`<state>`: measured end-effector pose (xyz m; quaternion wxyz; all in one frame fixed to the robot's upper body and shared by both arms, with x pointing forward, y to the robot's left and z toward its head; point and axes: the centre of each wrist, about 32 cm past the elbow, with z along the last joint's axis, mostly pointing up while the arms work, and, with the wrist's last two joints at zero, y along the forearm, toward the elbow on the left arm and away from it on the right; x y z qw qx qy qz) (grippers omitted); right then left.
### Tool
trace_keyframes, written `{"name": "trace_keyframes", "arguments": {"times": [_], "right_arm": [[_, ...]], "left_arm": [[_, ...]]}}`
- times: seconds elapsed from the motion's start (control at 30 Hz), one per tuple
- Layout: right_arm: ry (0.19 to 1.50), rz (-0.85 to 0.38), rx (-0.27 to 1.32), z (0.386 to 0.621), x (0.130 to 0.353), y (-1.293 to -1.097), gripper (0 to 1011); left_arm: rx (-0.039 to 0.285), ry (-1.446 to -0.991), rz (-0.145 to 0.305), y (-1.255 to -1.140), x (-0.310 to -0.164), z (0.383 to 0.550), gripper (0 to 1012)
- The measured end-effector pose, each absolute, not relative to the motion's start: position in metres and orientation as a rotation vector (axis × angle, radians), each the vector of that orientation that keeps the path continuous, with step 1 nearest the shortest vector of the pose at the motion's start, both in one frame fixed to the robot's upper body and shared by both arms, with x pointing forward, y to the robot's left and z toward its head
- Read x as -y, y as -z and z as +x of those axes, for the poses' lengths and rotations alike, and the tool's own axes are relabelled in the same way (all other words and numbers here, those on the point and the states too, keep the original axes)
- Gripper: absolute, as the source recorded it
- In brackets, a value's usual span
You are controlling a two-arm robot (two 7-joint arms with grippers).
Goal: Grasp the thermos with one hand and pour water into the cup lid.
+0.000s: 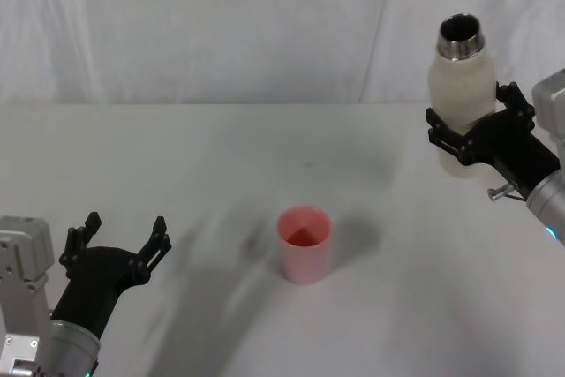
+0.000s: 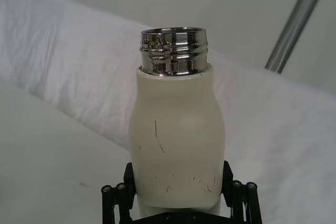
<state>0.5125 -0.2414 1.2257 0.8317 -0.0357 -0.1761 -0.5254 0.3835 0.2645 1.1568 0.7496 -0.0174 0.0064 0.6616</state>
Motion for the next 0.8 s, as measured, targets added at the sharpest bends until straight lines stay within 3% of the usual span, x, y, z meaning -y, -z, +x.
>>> {"name": "trace_keyframes", "arguments": {"times": [0.33, 0.8], "right_arm": [[1.053, -0.204, 0.556, 0.501, 0.243, -1.23, 959], [0.954, -0.295, 0.691, 0.496, 0.225, -1.213, 959]], "left_arm": [[-0.014, -1.446, -0.038, -1.157, -0.265, 0.384, 1001], [-0.014, -1.446, -0.038, -1.157, -0.265, 0.383, 1001]]}}
